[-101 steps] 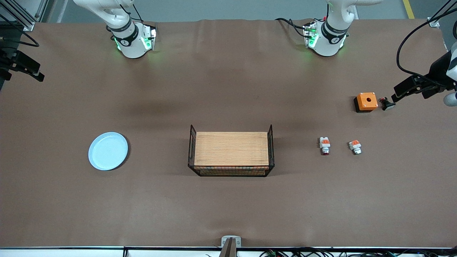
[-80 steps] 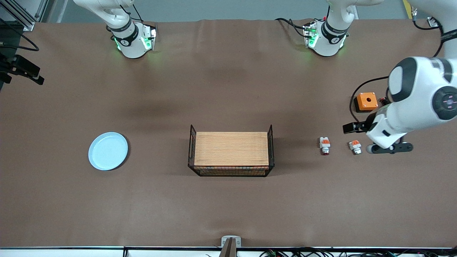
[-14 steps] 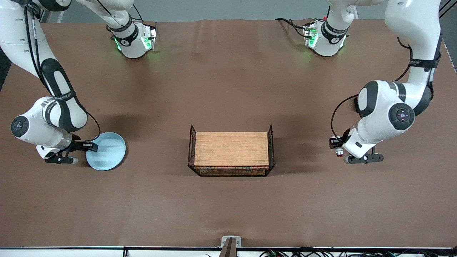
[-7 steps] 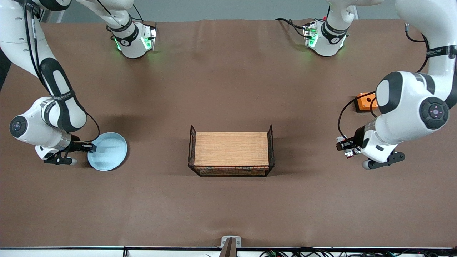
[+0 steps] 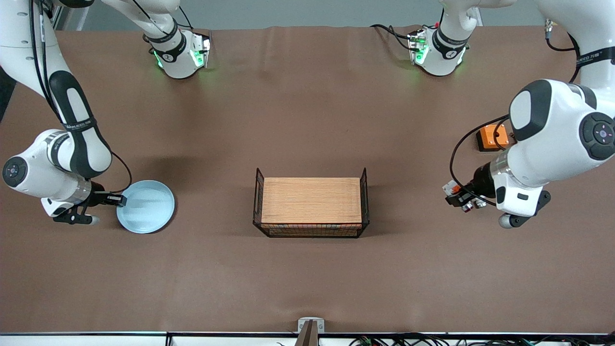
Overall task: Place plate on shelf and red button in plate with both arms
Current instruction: 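Lift the plate with the right gripper while the left gripper lifts the button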
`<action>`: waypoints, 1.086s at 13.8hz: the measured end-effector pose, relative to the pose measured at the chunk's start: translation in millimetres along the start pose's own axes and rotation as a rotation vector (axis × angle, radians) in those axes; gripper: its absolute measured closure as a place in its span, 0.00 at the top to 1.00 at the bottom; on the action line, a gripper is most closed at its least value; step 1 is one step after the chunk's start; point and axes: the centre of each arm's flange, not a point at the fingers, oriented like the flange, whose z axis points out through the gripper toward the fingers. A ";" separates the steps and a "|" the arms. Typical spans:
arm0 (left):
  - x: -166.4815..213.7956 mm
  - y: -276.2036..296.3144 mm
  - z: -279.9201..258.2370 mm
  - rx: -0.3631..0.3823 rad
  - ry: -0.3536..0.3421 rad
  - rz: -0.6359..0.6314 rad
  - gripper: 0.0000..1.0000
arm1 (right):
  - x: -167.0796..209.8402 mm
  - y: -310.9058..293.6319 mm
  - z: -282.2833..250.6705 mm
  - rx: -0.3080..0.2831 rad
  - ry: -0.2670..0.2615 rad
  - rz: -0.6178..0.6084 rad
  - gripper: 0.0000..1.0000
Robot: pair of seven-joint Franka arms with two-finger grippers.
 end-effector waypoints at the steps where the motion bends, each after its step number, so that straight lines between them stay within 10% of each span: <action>1: -7.5 7.6 -2.4 -0.008 -0.001 -0.043 0.42 | 1.9 -3.5 -7.6 0.004 -0.006 0.007 0.08; 15: -109.2 84.5 -11.4 -0.030 -0.016 -0.429 0.42 | -52.0 -205.8 -301.6 -0.037 -0.184 0.577 0.08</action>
